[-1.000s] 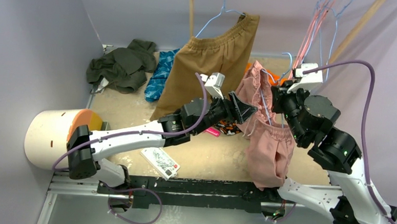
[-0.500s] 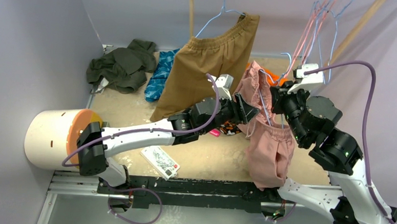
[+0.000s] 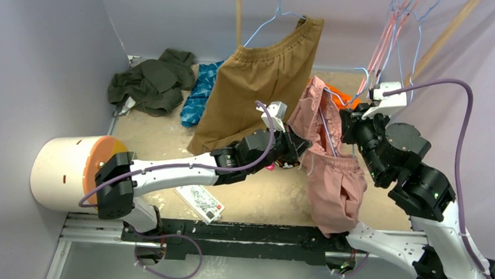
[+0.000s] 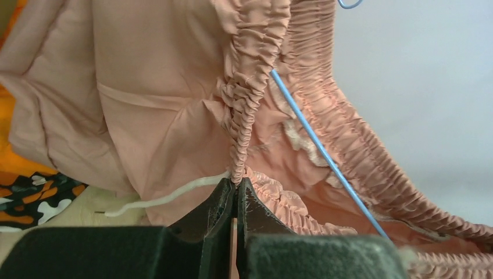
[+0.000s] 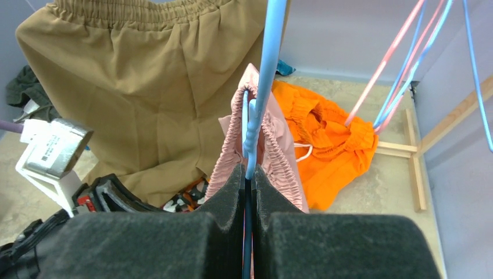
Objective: Place the shorts on the hanger
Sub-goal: Place the hanger at the clothesline.
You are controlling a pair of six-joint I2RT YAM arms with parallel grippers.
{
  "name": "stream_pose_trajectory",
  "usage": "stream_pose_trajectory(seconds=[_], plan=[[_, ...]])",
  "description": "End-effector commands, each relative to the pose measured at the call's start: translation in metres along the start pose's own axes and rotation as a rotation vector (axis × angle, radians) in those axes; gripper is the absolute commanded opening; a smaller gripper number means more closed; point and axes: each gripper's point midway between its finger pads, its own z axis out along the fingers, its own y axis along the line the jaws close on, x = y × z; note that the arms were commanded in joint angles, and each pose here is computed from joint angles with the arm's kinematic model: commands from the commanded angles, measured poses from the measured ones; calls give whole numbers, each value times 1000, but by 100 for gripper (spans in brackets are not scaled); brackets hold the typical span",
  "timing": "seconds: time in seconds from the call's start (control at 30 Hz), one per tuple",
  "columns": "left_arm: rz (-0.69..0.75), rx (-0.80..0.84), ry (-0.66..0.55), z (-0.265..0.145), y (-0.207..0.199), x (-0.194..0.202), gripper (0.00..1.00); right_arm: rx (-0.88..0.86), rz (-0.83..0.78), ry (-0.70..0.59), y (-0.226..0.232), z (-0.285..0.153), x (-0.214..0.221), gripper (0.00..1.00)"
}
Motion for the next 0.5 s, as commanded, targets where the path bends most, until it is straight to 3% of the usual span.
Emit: stream_pose_trajectory(seconds=[0.0,0.2,0.33,0.47], plan=[[-16,-15,-74,-13,-1,-23,0,56,49,-95,-15,-6,-25,0],[-23,64,-56,-13,-22,-25,4,47,43,-90,-12,-4,-21,0],[-33,136,-21,-15,-41,-23,29,48,43,-94,-12,-4,-22,0],[-51,128,-21,-21,-43,-28,61,51,40,-91,-13,-5,-22,0]])
